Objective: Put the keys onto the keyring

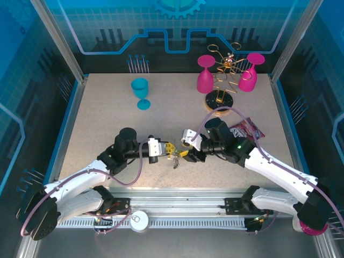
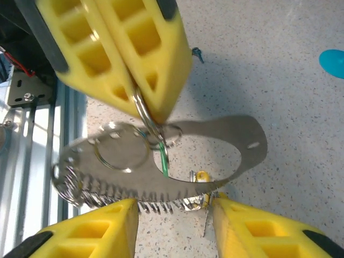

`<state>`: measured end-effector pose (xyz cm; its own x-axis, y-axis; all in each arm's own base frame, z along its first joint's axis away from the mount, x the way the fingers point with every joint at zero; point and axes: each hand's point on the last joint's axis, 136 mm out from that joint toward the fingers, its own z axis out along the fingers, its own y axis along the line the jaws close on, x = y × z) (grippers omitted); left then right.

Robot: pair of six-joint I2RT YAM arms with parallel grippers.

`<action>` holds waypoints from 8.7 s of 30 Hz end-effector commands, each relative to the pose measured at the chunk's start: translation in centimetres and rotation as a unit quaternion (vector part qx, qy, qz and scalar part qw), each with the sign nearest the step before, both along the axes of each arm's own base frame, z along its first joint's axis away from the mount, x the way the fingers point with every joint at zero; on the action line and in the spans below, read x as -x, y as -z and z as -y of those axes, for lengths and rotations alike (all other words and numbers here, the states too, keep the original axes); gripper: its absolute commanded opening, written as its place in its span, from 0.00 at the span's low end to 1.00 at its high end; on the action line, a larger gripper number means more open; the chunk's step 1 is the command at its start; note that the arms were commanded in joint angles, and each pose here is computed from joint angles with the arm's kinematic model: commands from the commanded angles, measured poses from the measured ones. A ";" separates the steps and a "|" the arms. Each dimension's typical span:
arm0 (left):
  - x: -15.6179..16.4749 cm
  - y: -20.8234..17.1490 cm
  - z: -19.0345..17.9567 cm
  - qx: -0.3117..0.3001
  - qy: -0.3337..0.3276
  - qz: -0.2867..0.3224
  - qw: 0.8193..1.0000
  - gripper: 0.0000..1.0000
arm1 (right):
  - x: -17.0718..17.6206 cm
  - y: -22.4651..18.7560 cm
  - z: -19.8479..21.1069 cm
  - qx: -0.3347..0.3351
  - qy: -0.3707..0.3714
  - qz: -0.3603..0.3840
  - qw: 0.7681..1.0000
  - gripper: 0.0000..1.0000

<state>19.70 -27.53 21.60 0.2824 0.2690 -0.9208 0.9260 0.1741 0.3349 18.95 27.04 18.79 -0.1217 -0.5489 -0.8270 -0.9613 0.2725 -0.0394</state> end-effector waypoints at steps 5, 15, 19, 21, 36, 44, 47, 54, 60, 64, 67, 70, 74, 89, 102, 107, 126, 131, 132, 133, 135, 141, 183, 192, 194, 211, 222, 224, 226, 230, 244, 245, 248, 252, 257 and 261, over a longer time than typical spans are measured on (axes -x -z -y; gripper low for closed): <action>1.0 -2.0 0.3 0.041 0.030 0.017 0.999 0.00 | -0.5 -0.6 0.3 -0.071 -0.003 0.061 0.996 0.44; 1.0 -2.3 0.4 0.053 0.034 0.012 0.998 0.00 | 0.1 -0.1 -2.5 -0.141 -0.043 0.026 0.989 0.50; 1.1 -2.3 0.5 0.054 0.037 0.009 0.998 0.00 | 0.0 -0.2 -3.4 -0.155 -0.052 0.027 0.986 0.50; 1.1 -2.3 0.5 0.054 0.037 0.008 0.998 0.00 | -0.1 -0.2 -3.7 -0.160 -0.054 0.024 0.985 0.50; 0.8 -2.0 0.3 0.049 0.026 0.011 0.998 0.00 | -0.6 0.4 -3.5 -0.152 -0.038 0.023 0.987 0.12; -1.0 -0.4 -0.3 0.002 -0.021 0.021 1.000 0.00 | -1.3 1.3 -0.1 -0.034 0.018 0.028 0.999 0.00; -0.8 0.0 0.0 -0.008 -0.008 0.009 1.000 0.00 | -1.7 0.7 0.3 -0.009 0.027 0.032 0.999 0.00; -0.9 1.0 0.1 -0.031 -0.006 -0.016 0.999 0.00 | -1.1 -2.2 -0.5 -0.003 -0.008 0.054 0.999 0.00; -1.2 1.4 0.3 -0.038 -0.007 -0.034 0.999 0.08 | -1.0 -3.3 -1.1 0.007 -0.010 0.062 0.998 0.00; -1.4 1.1 0.2 -0.034 -0.019 -0.045 0.998 0.36 | -2.1 -4.2 -1.2 0.010 0.016 0.063 0.998 0.00; -1.4 0.7 -0.1 -0.036 -0.027 -0.047 0.998 0.52 | -2.8 -3.8 -1.2 0.022 0.029 0.061 0.997 0.00; -1.6 -0.1 -0.5 -0.033 -0.045 -0.050 0.997 0.62 | -3.4 -3.4 -1.3 0.029 0.040 0.058 0.997 0.00; -3.2 -2.7 -1.8 -0.003 -0.121 -0.062 0.991 0.70 | -4.1 -3.9 -2.2 0.013 0.045 0.055 0.997 0.00; -10.4 -6.0 -13.8 0.219 -0.490 -0.177 0.825 0.82 | -6.9 -6.2 -9.9 -0.153 0.065 -0.009 0.986 0.00; -11.4 -0.5 -12.4 0.174 -0.492 -0.288 0.803 0.81 | -7.2 7.8 -1.5 0.076 0.151 -0.044 0.985 0.00; -11.6 0.5 -11.3 0.158 -0.473 -0.302 0.813 0.81 | -5.8 11.0 3.8 0.218 0.159 -0.059 0.961 0.00; -11.7 1.8 -11.3 0.142 -0.478 -0.311 0.809 0.81 | -8.9 13.3 13.5 0.455 0.283 0.003 0.845 0.37; -11.8 1.7 -11.2 0.141 -0.477 -0.308 0.811 0.81 | -8.8 12.4 12.2 0.386 0.302 -0.035 0.871 0.39; -11.8 1.7 -11.2 0.140 -0.476 -0.308 0.812 0.81 | -8.4 12.3 11.3 0.363 0.292 -0.049 0.883 0.38; -11.8 1.7 -11.2 0.140 -0.476 -0.307 0.812 0.81 | -7.8 12.1 10.3 0.333 0.276 -0.068 0.899 0.37; -11.8 1.8 -11.2 0.140 -0.475 -0.307 0.813 0.81 | -6.9 11.6 8.5 0.282 0.246 -0.100 0.922 0.36; -11.8 1.9 -10.7 0.136 -0.465 -0.312 0.817 0.81 | -5.3 11.5 6.0 0.223 0.182 -0.182 0.940 0.33; -7.2 18.0 9.8 -0.144 -0.265 -0.553 0.777 0.38 | -3.5 6.6 13.5 -0.026 0.460 -0.292 0.839 0.29; -6.7 18.7 9.7 -0.159 -0.273 -0.559 0.767 0.35 | -3.4 6.6 13.6 -0.027 0.460 -0.289 0.839 0.29; -6.4 18.8 9.8 -0.163 -0.270 -0.561 0.766 0.34 | -3.4 6.7 13.7 -0.026 0.460 -0.289 0.839 0.29; -5.9 19.2 10.8 -0.167 -0.261 -0.564 0.766 0.23 | -3.2 6.7 13.9 -0.025 0.460 -0.290 0.839 0.29; -5.8 19.2 11.1 -0.167 -0.253 -0.560 0.771 0.16 | -3.1 6.8 14.0 -0.024 0.460 -0.290 0.839 0.29; -5.8 19.1 11.3 -0.167 -0.251 -0.559 0.772 0.16 | -3.1 6.8 14.0 -0.023 0.459 -0.291 0.839 0.29; -5.8 19.3 11.3 -0.170 -0.251 -0.558 0.772 0.16 | -3.1 6.8 14.0 -0.023 0.459 -0.292 0.839 0.29; -5.9 19.6 11.3 -0.173 -0.256 -0.555 0.772 0.15 | -3.0 6.9 14.0 -0.021 0.458 -0.293 0.839 0.29; -6.6 13.7 10.7 -0.155 -0.229 -0.441 0.854 0.00 | -3.3 5.2 13.7 -0.035 0.445 -0.275 0.852 0.28; -6.6 12.4 10.5 -0.151 -0.216 -0.416 0.870 0.00 | -3.4 4.7 13.6 -0.039 0.437 -0.268 0.858 0.28; -5.7 8.9 9.7 -0.150 -0.173 -0.341 0.912 0.00 | -3.8 3.1 13.1 -0.053 0.418 -0.242 0.874 0.27; -3.8 5.7 8.0 -0.171 -0.101 -0.236 0.951 0.00 | -4.5 0.5 11.8 -0.080 0.374 -0.206 0.901 0.27; -2.3 2.6 5.6 -0.157 -0.050 -0.122 0.979 0.00 | -4.8 -2.7 9.6 -0.099 0.302 -0.158 0.935 0.27; -1.6 0.7 3.6 -0.139 -0.016 -0.075 0.987 0.00 | -4.0 -4.5 7.4 -0.099 0.225 -0.090 0.965 0.27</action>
